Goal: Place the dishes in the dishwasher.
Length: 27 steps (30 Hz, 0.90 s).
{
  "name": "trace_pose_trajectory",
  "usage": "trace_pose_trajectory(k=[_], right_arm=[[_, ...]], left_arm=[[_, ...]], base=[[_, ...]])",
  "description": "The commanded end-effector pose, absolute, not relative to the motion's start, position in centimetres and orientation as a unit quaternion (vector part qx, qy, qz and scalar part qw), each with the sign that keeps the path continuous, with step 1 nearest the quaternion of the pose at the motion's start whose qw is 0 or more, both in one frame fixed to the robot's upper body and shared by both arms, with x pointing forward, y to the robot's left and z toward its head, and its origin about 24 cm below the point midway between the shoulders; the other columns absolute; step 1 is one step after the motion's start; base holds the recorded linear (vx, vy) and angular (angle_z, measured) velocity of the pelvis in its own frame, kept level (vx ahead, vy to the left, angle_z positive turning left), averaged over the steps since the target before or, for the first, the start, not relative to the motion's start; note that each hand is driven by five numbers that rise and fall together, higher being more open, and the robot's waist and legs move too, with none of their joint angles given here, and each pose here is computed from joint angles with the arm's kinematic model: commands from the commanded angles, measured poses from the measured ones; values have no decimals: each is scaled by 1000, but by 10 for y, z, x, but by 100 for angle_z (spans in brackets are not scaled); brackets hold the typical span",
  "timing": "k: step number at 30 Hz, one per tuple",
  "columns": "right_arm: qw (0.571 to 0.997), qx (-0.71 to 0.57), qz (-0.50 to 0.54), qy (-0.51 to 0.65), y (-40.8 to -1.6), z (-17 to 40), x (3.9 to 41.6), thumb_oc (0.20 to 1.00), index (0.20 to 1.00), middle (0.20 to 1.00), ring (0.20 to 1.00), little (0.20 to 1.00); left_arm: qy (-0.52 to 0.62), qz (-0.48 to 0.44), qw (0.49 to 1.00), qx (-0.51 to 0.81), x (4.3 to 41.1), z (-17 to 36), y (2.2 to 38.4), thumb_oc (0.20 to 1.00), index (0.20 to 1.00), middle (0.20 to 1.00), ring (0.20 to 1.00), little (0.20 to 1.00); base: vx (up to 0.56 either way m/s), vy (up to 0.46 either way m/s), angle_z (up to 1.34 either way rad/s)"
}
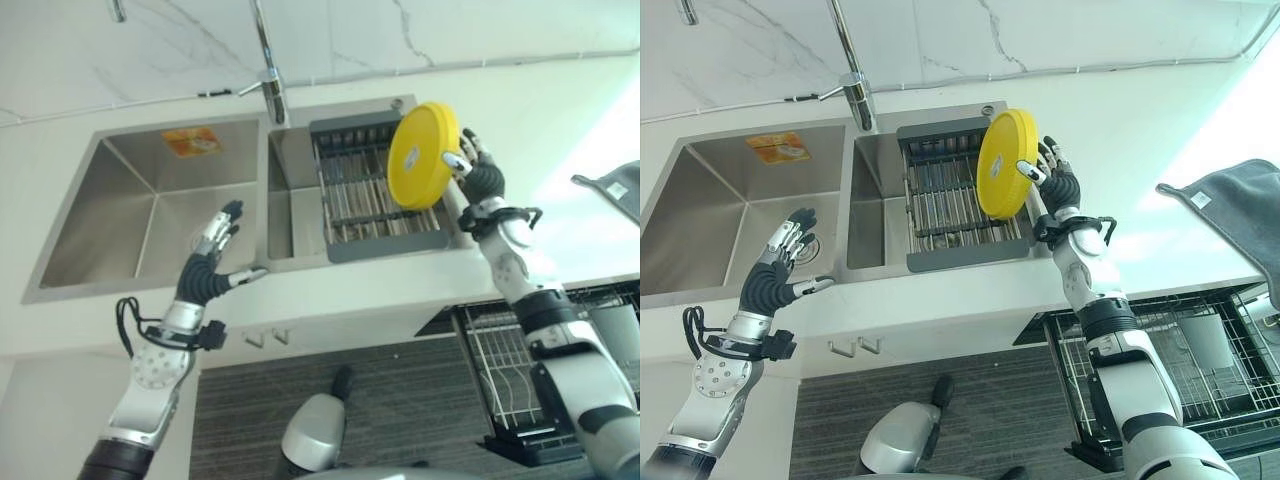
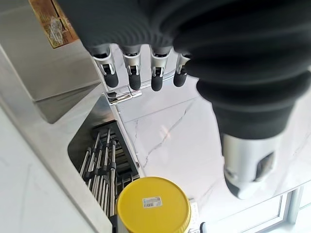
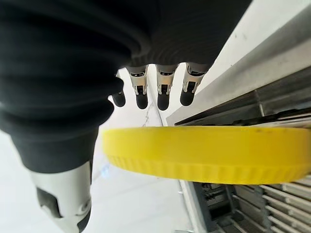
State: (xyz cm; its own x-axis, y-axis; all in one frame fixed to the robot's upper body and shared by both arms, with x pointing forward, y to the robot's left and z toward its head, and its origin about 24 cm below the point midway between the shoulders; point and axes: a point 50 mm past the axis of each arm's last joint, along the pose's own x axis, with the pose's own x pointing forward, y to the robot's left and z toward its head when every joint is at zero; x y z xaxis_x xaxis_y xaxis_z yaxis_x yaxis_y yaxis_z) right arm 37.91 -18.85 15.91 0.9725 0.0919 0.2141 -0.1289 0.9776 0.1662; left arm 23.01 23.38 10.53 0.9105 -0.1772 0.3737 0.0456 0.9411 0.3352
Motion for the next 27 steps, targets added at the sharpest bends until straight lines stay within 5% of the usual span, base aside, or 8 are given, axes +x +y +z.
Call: trace_pose_trajectory(k=[1, 27], right_arm=[[988, 50, 52, -137, -192, 172, 377, 1000, 1000, 1000, 1000, 1000], [993, -42, 20, -105, -205, 187, 393, 1000, 1000, 1000, 1000, 1000]], left_arm=[[-238, -80, 953, 170, 226, 113, 221, 1000, 1000, 1000, 1000, 1000], [-242, -101, 946, 190, 229, 117, 215, 1000, 1000, 1000, 1000, 1000]], base=[[0, 0, 0], [4, 2, 0]])
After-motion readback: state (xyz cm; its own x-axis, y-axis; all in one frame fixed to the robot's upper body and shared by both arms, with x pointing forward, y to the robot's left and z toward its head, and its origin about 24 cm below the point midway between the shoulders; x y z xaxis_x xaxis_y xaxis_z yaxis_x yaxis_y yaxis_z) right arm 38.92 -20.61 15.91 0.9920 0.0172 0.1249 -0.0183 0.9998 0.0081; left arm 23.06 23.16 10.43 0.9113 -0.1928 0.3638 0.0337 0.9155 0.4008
